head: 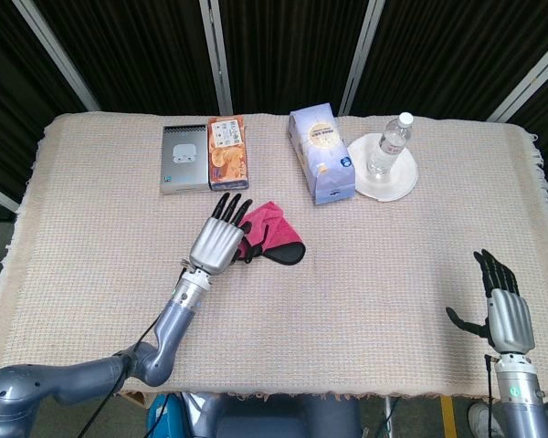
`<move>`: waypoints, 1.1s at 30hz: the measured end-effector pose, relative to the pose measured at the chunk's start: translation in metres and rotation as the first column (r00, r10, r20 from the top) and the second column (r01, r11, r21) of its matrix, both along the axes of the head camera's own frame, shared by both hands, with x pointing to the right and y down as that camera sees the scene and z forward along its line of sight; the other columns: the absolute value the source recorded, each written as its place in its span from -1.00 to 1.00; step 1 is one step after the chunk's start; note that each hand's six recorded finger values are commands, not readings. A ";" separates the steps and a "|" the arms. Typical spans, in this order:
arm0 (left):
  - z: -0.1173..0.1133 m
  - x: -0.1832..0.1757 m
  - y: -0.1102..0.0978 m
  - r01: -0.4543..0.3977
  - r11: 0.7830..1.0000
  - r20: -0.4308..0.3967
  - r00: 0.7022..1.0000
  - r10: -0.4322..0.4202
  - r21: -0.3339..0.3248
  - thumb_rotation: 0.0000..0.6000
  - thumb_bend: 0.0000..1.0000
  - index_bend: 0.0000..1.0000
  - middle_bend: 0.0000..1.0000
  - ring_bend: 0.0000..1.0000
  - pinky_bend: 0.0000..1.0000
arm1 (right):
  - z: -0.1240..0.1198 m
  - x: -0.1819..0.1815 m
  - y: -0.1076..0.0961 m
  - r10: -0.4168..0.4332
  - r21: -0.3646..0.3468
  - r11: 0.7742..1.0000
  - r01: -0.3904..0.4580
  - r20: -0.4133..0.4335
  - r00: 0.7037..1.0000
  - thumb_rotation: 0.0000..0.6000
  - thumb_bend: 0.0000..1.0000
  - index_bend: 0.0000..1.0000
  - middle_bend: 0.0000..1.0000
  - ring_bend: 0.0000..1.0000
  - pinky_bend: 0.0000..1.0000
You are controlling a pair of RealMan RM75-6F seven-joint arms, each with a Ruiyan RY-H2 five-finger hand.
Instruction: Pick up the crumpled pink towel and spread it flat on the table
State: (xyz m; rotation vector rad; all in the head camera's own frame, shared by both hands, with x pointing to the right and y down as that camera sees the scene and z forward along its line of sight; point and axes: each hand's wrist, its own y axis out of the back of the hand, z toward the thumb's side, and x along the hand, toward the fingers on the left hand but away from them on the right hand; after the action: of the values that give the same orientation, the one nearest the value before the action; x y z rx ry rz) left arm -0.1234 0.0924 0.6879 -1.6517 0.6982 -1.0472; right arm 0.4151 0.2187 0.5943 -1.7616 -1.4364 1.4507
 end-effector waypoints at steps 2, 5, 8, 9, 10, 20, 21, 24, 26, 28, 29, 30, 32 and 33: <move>0.001 0.003 0.001 -0.005 1.000 0.000 1.000 0.005 0.002 1.00 -0.44 -0.15 -0.82 -1.00 -1.00 | 0.000 0.000 0.000 0.000 -0.001 1.000 0.000 0.002 1.000 1.00 -0.56 -1.00 -1.00 -1.00 -1.00; 0.003 0.011 0.003 -0.012 1.000 -0.007 1.000 0.012 0.000 1.00 -0.44 -0.14 -0.81 -1.00 -1.00 | 0.000 0.000 0.000 0.000 -0.001 1.000 0.000 0.003 1.000 1.00 -0.56 -1.00 -1.00 -1.00 -1.00; 0.005 0.017 0.004 -0.020 1.000 -0.006 1.000 0.020 0.001 1.00 -0.44 -0.13 -0.80 -1.00 -1.00 | 0.000 0.001 0.000 0.005 -0.002 1.000 -0.005 0.006 1.000 1.00 -0.56 -1.00 -1.00 -1.00 -1.00; 0.006 0.019 0.004 -0.023 1.000 -0.004 1.000 0.023 0.003 1.00 -0.44 -0.12 -0.80 -1.00 -1.00 | 0.000 0.001 0.000 0.006 -0.002 1.000 -0.006 0.007 1.000 1.00 -0.56 -1.00 -1.00 -1.00 -1.00; 0.007 0.020 0.004 -0.025 1.000 -0.001 1.000 0.025 0.005 1.00 -0.44 -0.12 -0.80 -1.00 -1.00 | 0.000 0.001 0.000 0.007 0.000 1.000 -0.007 0.008 1.000 1.00 -0.56 -1.00 -1.00 -1.00 -1.00; 0.010 0.020 -0.002 0.005 1.000 -0.003 1.000 -0.005 0.029 1.00 -0.37 -0.09 -0.77 -1.00 -1.00 | -0.001 0.004 0.000 0.016 -0.002 1.000 -0.016 0.013 1.000 1.00 -0.56 -1.00 -1.00 -1.00 -1.00; 0.010 0.020 -0.003 0.009 1.000 -0.005 1.000 -0.008 0.029 1.00 -0.36 -0.07 -0.77 -1.00 -1.00 | -0.001 0.004 0.000 0.016 -0.002 1.000 -0.016 0.012 1.000 1.00 -0.56 -1.00 -1.00 -1.00 -1.00; 0.011 0.019 -0.004 0.014 1.000 -0.010 1.000 -0.014 0.026 1.00 -0.30 -0.02 -0.76 -1.00 -1.00 | -0.001 0.004 0.000 0.017 -0.003 1.000 -0.017 0.012 1.000 1.00 -0.56 -1.00 -1.00 -1.00 -1.00; 0.012 0.019 -0.003 0.010 1.000 -0.009 1.000 -0.010 0.024 1.00 -0.27 -0.01 -0.76 -1.00 -1.00 | 0.000 0.004 0.001 0.018 -0.007 1.000 -0.018 0.012 1.000 1.00 -0.56 -1.00 -1.00 -1.00 -1.00; 0.012 0.019 -0.002 0.007 1.000 -0.011 1.000 -0.007 0.024 1.00 -0.27 0.01 -0.76 -1.00 -1.00 | 0.000 0.004 0.001 0.018 -0.007 1.000 -0.017 0.011 1.000 1.00 -0.56 -1.00 -1.00 -1.00 -1.00; 0.012 0.020 -0.001 0.006 1.000 -0.013 1.000 -0.006 0.023 1.00 -0.27 0.01 -0.76 -1.00 -1.00 | 0.000 0.004 0.001 0.017 -0.006 1.000 -0.016 0.011 1.000 1.00 -0.56 -1.00 -1.00 -1.00 -1.00; 0.012 0.020 -0.001 0.004 1.000 -0.013 1.000 -0.004 0.024 1.00 -0.26 0.02 -0.76 -1.00 -1.00 | 0.000 0.003 0.000 0.016 -0.007 1.000 -0.016 0.011 1.000 1.00 -0.56 -1.00 -1.00 -1.00 -1.00; 0.011 0.019 -0.001 0.001 1.000 -0.012 1.000 -0.001 0.029 1.00 -0.26 0.04 -0.76 -1.00 -1.00 | 0.000 0.004 0.001 0.016 -0.010 1.000 -0.016 0.010 1.000 1.00 -0.56 -1.00 -1.00 -1.00 -1.00; 0.011 0.019 -0.001 0.001 1.000 -0.013 1.000 -0.001 0.031 1.00 -0.24 0.06 -0.76 -1.00 -1.00 | 0.000 0.003 0.001 0.016 -0.011 1.000 -0.016 0.010 1.000 1.00 -0.56 -1.00 -1.00 -1.00 -1.00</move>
State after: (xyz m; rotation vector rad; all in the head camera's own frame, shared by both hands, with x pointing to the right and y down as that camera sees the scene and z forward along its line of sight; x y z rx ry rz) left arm -0.1043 0.0913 0.6989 -1.6330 0.7207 -1.0223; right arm 0.4185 0.2201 0.5944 -1.7698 -1.4533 1.4621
